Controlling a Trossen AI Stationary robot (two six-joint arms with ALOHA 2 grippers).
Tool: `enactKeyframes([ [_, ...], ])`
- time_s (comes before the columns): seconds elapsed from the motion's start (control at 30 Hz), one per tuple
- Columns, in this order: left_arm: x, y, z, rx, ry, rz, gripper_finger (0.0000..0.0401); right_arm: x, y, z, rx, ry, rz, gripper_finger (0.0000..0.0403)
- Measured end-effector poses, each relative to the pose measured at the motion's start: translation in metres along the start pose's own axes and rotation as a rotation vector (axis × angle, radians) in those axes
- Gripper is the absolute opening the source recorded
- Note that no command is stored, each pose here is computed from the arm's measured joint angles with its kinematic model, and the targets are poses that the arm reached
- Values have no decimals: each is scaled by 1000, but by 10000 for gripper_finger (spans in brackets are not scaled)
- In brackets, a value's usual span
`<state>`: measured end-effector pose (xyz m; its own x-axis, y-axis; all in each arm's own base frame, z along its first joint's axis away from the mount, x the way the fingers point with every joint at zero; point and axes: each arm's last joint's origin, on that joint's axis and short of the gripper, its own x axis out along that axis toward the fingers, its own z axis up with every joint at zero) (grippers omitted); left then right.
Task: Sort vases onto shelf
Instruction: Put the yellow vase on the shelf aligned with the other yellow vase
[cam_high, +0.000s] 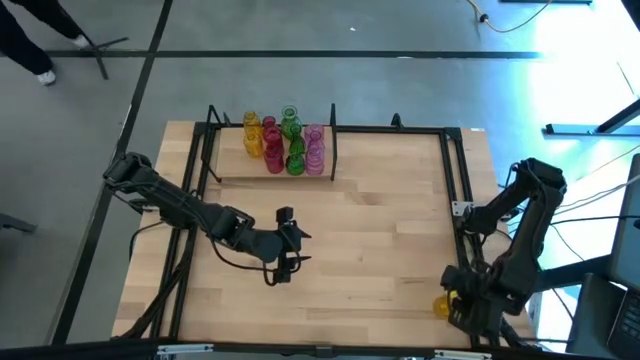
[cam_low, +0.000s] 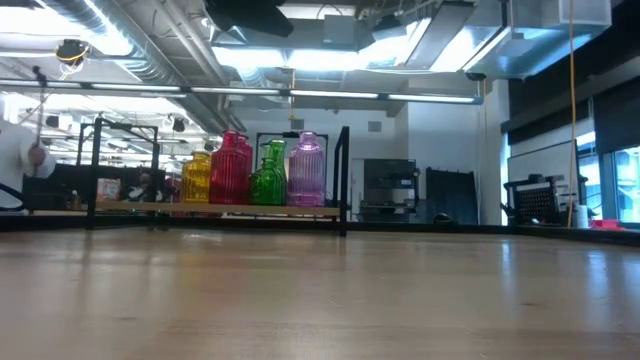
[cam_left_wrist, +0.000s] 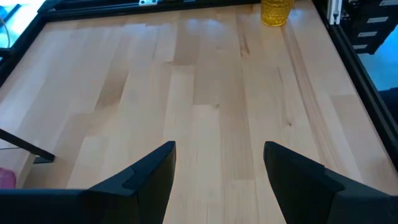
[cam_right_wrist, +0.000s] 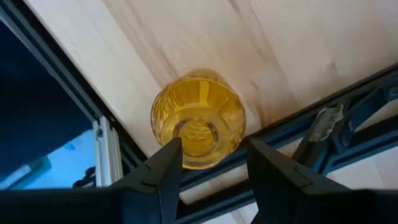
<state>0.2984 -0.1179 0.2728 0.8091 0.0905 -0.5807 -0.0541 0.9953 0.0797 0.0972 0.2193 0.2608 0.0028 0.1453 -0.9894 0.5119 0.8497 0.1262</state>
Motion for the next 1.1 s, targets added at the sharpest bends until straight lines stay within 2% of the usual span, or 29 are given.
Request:
enactKeyframes([
  [0.33,0,1,0,1,-2,10,237,13,9,-1,-19,12,-26,161],
  [0.57,3,7,1,5,0,28,237,21,5,0,-12,10,-67,161],
  [0.87,4,9,2,8,-1,32,237,46,0,2,-17,37,-37,160],
  [0.97,4,9,3,4,-11,31,237,46,0,2,-17,37,-35,147],
  [1.1,4,9,3,3,-13,30,237,47,1,2,-36,30,-25,99],
])
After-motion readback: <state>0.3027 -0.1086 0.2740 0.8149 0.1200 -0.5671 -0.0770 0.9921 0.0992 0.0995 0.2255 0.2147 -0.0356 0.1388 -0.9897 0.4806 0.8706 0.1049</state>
